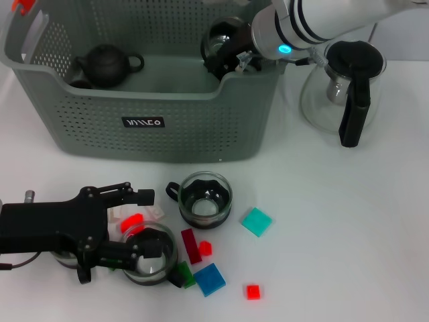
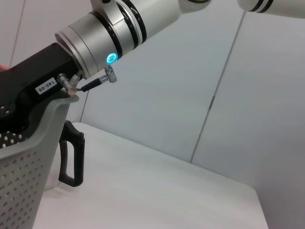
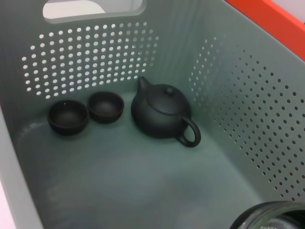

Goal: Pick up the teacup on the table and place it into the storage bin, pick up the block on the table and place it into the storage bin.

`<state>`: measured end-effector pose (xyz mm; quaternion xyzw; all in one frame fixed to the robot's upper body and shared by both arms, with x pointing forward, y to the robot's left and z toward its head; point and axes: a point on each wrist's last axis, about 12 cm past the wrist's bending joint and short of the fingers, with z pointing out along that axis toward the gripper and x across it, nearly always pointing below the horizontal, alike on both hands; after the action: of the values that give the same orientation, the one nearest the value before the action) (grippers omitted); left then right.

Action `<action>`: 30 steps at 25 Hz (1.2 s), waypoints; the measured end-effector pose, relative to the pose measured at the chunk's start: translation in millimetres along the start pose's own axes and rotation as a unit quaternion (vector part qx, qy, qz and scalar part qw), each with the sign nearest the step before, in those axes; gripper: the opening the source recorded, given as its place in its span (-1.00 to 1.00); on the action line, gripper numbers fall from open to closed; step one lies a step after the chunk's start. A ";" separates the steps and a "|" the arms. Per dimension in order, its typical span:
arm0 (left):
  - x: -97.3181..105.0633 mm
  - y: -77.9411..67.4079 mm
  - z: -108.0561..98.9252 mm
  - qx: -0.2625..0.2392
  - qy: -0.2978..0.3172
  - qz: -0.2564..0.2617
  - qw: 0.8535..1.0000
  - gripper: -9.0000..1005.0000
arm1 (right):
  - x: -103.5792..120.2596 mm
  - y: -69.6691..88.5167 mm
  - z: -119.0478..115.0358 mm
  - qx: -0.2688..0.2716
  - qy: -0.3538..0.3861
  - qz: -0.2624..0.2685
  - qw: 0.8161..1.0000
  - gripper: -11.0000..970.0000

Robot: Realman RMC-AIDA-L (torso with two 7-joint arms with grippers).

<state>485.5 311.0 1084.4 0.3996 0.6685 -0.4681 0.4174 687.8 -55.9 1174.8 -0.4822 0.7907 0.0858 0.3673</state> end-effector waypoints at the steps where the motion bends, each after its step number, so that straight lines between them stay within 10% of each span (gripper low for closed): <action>1: 0.0 0.0 0.0 0.000 0.000 0.000 1.000 0.89 | 0.0 0.0 0.0 0.000 0.000 0.000 1.000 -0.81; 16: -1.2 2.0 1.3 -0.002 0.003 0.002 1.000 0.89 | -0.9 -0.3 -0.6 0.001 -0.003 0.000 1.000 -0.79; 30: -1.3 2.2 -0.1 -0.005 0.001 -0.001 1.000 0.89 | -9.0 -7.1 -15.5 0.015 -0.048 -0.006 0.999 0.04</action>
<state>487.9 311.5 1085.0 0.3974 0.6717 -0.4645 0.4185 688.3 -60.8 1193.4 -0.4765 0.7705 0.0948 0.4127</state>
